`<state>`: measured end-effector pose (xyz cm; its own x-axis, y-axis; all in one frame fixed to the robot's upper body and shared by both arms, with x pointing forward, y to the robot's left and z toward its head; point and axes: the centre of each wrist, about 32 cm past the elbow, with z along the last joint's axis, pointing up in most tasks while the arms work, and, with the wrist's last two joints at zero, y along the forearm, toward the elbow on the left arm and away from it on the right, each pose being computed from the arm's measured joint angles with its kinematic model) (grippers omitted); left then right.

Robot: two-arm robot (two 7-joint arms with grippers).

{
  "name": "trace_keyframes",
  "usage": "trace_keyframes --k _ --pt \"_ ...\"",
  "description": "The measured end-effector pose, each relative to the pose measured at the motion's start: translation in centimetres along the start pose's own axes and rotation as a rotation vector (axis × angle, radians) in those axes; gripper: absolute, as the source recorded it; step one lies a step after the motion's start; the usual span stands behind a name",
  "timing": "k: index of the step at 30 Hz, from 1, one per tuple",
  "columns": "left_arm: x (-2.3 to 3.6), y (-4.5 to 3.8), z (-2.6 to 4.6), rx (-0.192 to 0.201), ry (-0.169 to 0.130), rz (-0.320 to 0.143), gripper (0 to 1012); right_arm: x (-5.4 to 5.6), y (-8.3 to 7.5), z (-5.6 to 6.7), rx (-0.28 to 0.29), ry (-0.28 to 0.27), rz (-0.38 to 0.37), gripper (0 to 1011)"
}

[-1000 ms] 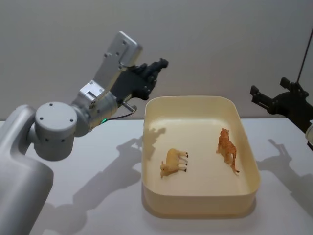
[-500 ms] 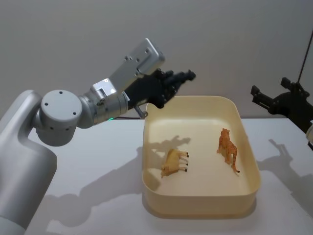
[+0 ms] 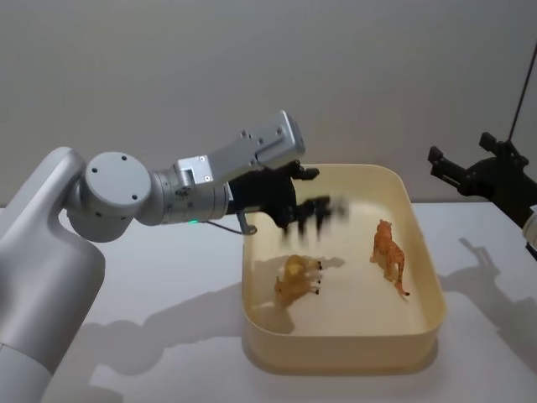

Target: Pick up the toy alternately with two hands and place it into the central storage box.

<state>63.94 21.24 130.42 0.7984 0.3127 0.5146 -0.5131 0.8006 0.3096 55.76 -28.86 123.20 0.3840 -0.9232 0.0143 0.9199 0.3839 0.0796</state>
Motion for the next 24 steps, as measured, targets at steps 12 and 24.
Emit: trace_keyframes --k 12,24 --pt "0.29 -0.53 -0.53 0.036 -0.029 -0.094 790 0.0 0.0 0.0 0.0 0.0 0.0 1001" --pt "0.42 -0.27 -0.78 -0.005 -0.003 -0.058 1002 0.0 0.0 0.0 0.0 0.0 0.0 1001"
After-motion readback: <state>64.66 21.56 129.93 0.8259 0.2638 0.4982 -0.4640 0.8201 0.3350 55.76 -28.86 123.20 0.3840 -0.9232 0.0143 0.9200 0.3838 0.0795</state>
